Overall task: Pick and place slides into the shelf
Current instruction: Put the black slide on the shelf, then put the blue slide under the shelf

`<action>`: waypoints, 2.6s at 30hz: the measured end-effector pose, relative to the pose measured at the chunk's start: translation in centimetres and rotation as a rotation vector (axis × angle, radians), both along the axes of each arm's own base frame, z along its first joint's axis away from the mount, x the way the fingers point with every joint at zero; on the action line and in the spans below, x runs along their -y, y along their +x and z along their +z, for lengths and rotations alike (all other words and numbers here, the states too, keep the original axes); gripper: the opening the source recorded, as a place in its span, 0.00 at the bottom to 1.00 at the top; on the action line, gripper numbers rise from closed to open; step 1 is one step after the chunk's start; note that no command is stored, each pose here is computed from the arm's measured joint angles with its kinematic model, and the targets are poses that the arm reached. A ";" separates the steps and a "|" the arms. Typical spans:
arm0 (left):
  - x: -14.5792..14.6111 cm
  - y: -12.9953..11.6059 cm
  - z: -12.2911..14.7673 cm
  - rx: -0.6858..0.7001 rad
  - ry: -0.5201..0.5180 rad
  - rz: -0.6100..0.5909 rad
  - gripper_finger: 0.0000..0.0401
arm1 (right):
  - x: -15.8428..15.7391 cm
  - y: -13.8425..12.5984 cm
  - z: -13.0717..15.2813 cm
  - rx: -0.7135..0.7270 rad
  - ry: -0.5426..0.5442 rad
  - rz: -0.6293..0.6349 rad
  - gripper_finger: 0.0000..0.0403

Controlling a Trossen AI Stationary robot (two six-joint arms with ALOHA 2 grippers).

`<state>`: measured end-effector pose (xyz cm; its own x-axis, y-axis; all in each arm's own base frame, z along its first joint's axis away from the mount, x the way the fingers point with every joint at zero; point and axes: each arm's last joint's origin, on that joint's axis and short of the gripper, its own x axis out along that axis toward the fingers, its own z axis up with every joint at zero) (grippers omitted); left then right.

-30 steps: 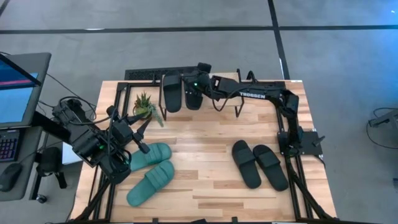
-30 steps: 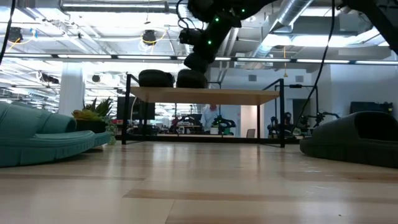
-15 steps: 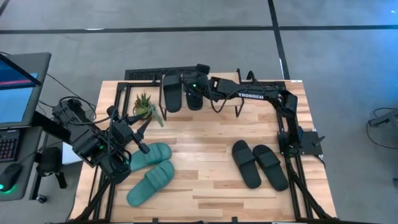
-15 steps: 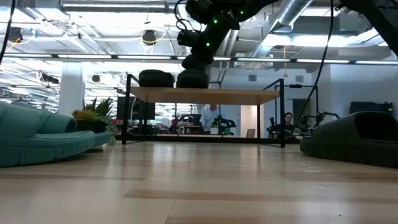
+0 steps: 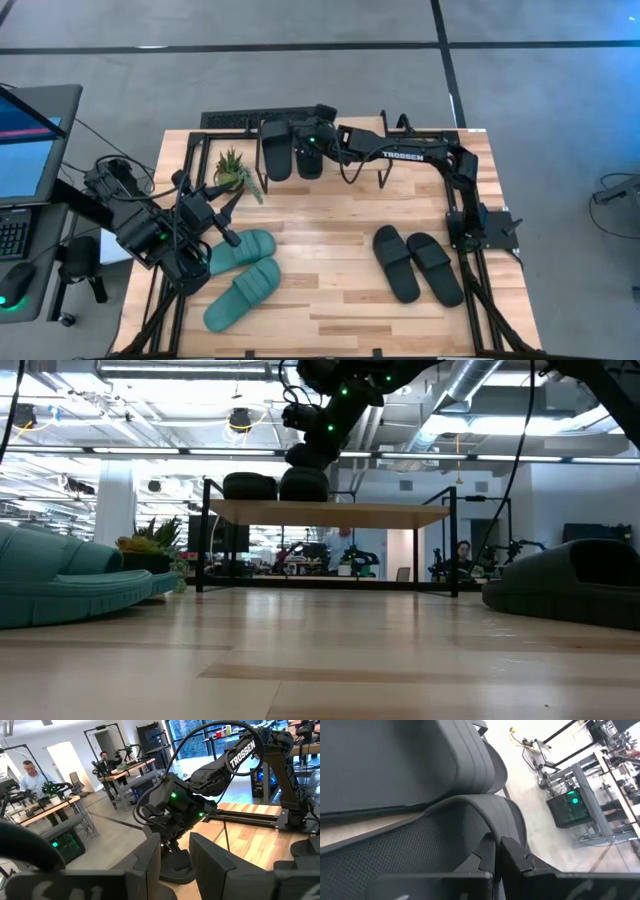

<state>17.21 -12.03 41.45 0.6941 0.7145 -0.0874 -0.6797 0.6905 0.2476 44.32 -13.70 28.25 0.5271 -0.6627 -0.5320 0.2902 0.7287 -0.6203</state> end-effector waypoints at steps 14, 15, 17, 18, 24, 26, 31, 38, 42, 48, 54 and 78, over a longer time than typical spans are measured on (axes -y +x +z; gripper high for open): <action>0.0 0.0 0.0 0.000 0.000 0.000 0.23 | -0.9 0.1 -0.1 0.013 0.009 -0.028 0.00; 0.0 0.0 0.0 0.000 0.000 0.000 0.23 | -0.9 0.1 -0.1 0.012 0.009 -0.027 0.00; 0.0 0.0 0.0 -0.001 -0.001 0.000 0.23 | -0.8 0.1 -0.1 0.012 0.009 -0.027 0.00; 0.0 0.0 0.0 -0.002 -0.002 -0.001 0.23 | -0.8 0.1 -0.1 0.012 0.009 -0.027 0.00; 0.0 0.0 0.0 -0.001 -0.007 -0.001 0.23 | -0.9 0.2 -0.1 0.035 0.039 -0.022 0.07; 0.0 0.0 0.0 0.000 -0.009 -0.001 0.23 | -0.9 0.2 -0.1 0.046 0.061 -0.011 0.11; 0.0 0.0 0.0 0.000 -0.010 -0.001 0.23 | -1.1 0.3 -0.1 0.048 0.069 0.001 0.18; 0.0 0.0 0.0 -0.001 -0.010 -0.001 0.23 | -1.1 0.3 -0.1 0.046 0.077 0.021 0.19; 0.0 0.0 0.0 -0.001 -0.010 -0.001 0.23 | -1.3 0.4 -0.1 0.045 0.078 0.025 0.19; 0.0 0.0 -0.1 -0.008 -0.017 -0.004 0.23 | -1.8 0.5 -0.1 0.035 0.070 0.046 0.19; 0.0 0.0 -0.1 -0.008 -0.017 -0.004 0.23 | -2.2 0.6 -0.1 0.030 0.068 0.066 0.19; 0.1 0.0 -0.1 -0.026 -0.034 -0.011 0.23 | -4.9 0.9 0.6 0.023 0.035 0.110 0.44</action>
<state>17.23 -12.09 41.32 0.6994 0.7028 -0.1301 -0.6652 0.7066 0.2412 45.18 -8.80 28.81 0.6075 -0.5819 -0.5407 0.2211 0.7777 -0.5885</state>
